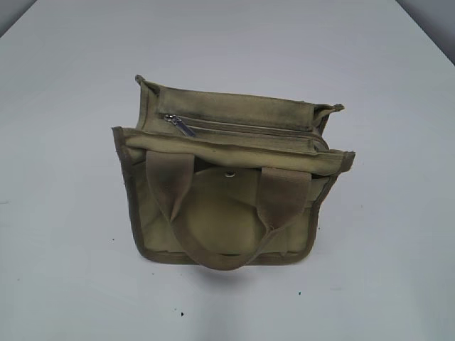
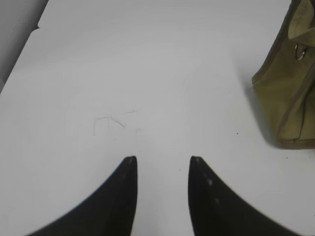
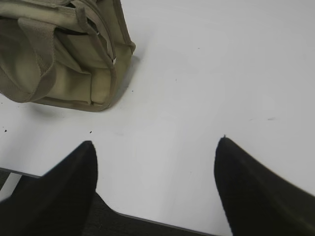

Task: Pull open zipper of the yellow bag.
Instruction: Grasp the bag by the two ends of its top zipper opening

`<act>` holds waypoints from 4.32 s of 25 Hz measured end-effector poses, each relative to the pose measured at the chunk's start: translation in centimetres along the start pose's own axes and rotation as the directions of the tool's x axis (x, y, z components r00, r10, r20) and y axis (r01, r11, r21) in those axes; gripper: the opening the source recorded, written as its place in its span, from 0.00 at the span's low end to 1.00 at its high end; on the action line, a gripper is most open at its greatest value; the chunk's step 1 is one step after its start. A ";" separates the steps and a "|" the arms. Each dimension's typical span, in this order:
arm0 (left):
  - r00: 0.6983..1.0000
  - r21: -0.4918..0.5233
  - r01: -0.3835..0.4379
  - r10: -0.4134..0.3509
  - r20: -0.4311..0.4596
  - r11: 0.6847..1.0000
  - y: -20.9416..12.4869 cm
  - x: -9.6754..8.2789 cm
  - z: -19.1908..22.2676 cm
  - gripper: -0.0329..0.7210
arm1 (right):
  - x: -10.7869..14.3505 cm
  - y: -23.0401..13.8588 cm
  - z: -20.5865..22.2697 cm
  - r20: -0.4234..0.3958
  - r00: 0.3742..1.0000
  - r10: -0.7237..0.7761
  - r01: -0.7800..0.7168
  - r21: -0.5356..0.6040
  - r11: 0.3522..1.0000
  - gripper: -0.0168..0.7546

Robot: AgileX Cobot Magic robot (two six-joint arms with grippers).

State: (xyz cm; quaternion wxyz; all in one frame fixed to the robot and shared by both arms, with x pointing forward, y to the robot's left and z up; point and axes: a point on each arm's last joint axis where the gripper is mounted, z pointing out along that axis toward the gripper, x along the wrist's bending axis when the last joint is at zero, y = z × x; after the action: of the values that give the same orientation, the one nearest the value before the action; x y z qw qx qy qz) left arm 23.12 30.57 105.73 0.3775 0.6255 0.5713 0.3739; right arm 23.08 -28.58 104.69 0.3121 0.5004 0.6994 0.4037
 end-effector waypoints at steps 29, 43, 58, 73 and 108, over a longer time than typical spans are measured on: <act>1.000 0.000 0.000 0.000 0.000 1.000 0.0 0.0 0.0 0.36 | 0.0 0.0 0.0 0.000 1.000 0.000 0.000 0.000 1.000 0.76; 0.995 -0.012 0.055 -0.054 0.084 0.998 2.6 -0.8 1.4 0.36 | -0.2 0.6 1.0 -0.030 1.000 0.001 0.001 0.076 0.997 0.76; 0.787 0.376 0.279 -0.435 0.438 0.884 10.0 -5.5 14.7 0.37 | -0.7 7.8 8.6 -0.168 0.979 -0.114 0.146 0.191 0.971 0.76; 0.648 0.674 0.080 -0.552 0.525 0.734 14.1 -10.8 27.0 0.46 | 0.3 15.2 20.1 -0.406 0.891 -0.202 0.294 0.177 0.939 0.76; 0.625 0.675 -0.078 -0.492 0.606 0.734 16.0 -14.8 32.1 0.08 | 12.1 17.7 33.9 -0.585 0.628 -0.513 0.624 -0.015 0.781 0.45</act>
State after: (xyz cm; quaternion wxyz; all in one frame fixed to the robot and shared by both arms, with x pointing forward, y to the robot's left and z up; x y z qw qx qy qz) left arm 57.93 13.34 105.61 0.3835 0.7351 0.5256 -0.1907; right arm 55.83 -5.42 103.56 0.1557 0.1388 0.9157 0.3435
